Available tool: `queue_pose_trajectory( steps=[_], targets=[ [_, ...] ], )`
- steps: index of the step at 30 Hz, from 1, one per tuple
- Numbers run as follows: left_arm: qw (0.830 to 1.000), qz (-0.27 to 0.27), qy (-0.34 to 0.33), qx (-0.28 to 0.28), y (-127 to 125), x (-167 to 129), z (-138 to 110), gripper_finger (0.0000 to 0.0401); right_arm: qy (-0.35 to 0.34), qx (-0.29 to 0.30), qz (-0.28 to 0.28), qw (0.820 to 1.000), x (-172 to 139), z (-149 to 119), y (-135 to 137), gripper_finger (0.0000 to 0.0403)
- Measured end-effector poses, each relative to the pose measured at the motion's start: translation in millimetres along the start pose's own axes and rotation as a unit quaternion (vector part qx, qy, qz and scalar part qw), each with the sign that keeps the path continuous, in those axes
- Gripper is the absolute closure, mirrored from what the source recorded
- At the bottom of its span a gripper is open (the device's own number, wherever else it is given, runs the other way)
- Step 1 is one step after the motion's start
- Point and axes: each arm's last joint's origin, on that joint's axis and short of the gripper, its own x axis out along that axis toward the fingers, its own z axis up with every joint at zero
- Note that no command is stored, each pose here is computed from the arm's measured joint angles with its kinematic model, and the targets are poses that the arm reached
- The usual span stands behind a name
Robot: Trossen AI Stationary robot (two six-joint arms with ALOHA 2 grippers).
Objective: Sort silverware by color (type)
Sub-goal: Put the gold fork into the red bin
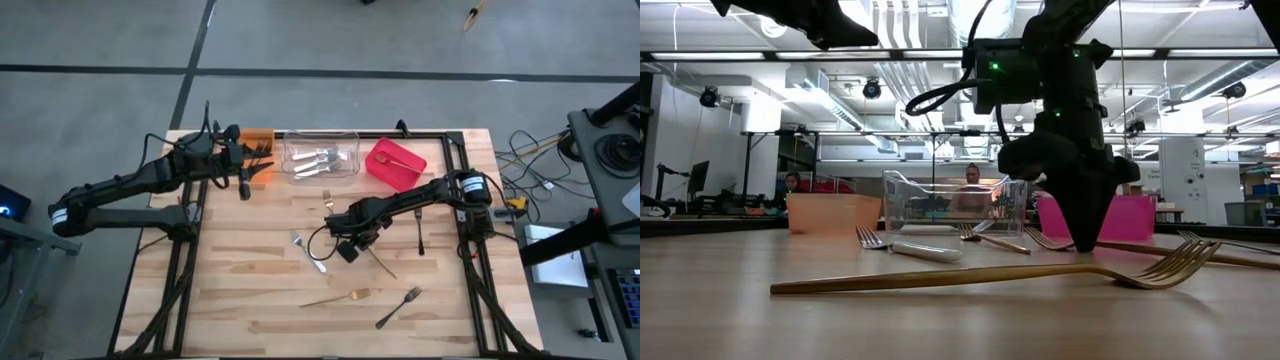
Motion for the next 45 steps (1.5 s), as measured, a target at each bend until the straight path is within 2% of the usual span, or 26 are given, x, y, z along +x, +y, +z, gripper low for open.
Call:
queue_pose_trajectory(
  steps=[6, 11, 17, 24, 30, 35, 41, 45],
  targets=[
    [1.0, 0.0, 0.0, 0.0, 0.0, 0.0, 0.1, 0.0325, -0.028, -0.02, -0.003, 0.999, -26.9, -1.1, -1.0, 0.0393],
    [1.0, 0.0, -0.001, 0.0, 0.0, 0.0, 0.1, 0.0325, -0.034, -0.037, -0.038, 0.998, -47.8, 0.4, -1.6, 0.0393],
    [1.0, 0.0, -0.001, 0.0, 0.1, 0.0, 0.1, 0.0325, -0.043, -0.058, -0.055, 0.996, -83.0, 7.5, -2.5, 0.0393],
    [1.0, 0.001, -0.004, 0.0, 0.3, 0.0, 0.7, 0.0325, -0.059, -0.101, -0.094, 0.989, -127.0, 22.6, -18.8, 0.0394],
    [1.0, 0.001, -0.004, 0.0, 0.3, 0.0, 0.7, 0.0325, -0.059, -0.116, -0.118, 0.985, -161.0, 43.3, -50.7, 0.0394],
    [1.0, 0.001, -0.004, 0.0, 0.3, 0.0, 0.7, 0.0325, -0.076, -0.14, -0.129, 0.979, -177.6, 66.8, -82.3, 0.0394],
    [1.0, 0.001, -0.004, 0.0, 0.3, 0.0, 0.7, 0.0325, -0.055, -0.153, -0.136, 0.977, -180.1, 89.6, -128.6, 0.0394],
    [1.0, 0.001, -0.004, 0.0, 0.3, 0.0, 0.7, 0.0325, -0.029, -0.186, -0.142, 0.972, -175.0, 99.9, -153.3, 0.0394]
  ],
)
